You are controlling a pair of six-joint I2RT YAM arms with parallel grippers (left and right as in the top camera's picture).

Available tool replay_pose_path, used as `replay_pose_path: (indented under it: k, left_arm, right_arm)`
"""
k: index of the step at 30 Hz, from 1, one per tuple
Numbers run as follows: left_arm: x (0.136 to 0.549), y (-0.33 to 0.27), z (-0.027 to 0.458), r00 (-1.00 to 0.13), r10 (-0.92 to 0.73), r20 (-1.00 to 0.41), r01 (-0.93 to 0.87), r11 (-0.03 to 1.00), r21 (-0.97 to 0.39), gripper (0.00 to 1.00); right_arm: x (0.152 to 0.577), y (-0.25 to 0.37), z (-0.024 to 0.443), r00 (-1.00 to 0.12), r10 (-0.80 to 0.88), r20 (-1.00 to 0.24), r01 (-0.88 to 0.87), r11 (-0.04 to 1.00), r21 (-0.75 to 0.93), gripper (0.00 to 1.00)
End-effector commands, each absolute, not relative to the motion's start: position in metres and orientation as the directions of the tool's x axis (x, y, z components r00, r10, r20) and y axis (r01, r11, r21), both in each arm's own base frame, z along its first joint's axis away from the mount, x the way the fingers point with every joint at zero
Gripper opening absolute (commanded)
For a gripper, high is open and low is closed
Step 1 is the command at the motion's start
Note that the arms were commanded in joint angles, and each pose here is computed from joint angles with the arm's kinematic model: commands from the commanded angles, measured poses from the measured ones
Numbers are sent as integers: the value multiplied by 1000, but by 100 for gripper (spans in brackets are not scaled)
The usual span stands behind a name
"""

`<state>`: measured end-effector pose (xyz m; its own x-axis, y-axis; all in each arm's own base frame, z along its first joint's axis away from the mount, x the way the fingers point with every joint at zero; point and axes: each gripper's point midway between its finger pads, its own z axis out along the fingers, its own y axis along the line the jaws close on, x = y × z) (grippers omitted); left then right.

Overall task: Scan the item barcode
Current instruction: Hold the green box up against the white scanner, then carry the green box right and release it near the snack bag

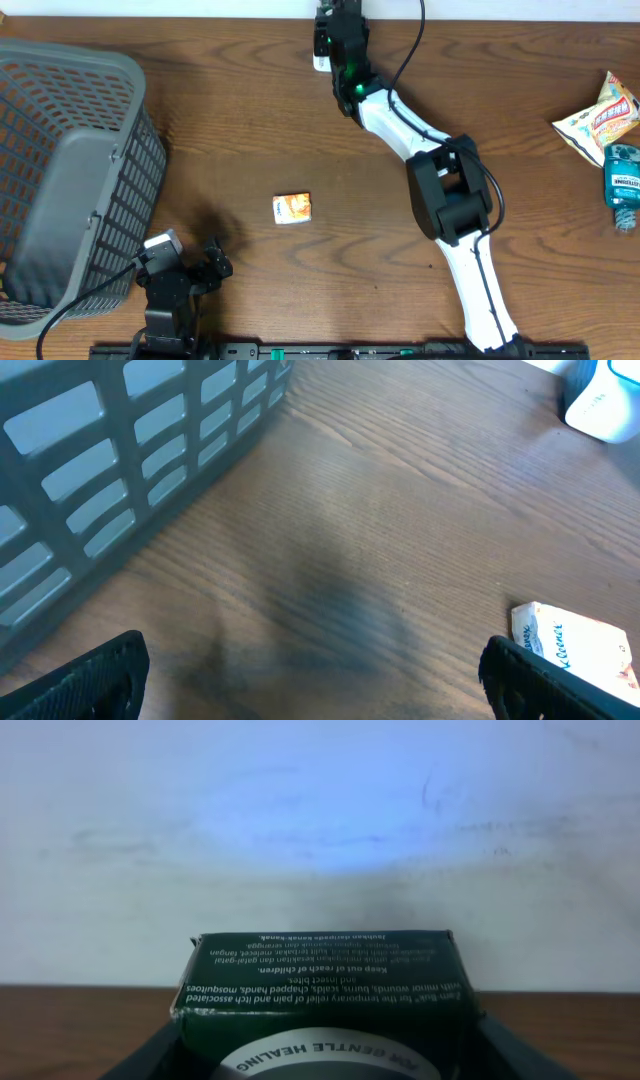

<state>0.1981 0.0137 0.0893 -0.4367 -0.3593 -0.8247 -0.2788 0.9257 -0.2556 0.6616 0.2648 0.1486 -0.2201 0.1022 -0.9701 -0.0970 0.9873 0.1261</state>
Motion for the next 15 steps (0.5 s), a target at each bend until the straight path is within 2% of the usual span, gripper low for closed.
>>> replay_pose_path:
  k: [1,7,11,15]
  left_arm:
    - [197,16,84,-441,-366,-819,-295,921,-253,98]
    - [197,16,84,-441,-366,-819,-295,921,-253,98]
    - [197,16,84,-441,-366,-819,-295,921,-253,98]
    - [197,16,84,-441,-366,-819,-295,921,-253,98]
  right_arm:
    - [670,265,145,-218,109,-970,-105,985,134,37]
    - [669,265,146,-229,109,-967,-105,985,136,36]
    - [665,260,170,-257,100,-961,-96,987,128,35]
    - [654,223,203,-309,77,-948,-3,997,82,36]
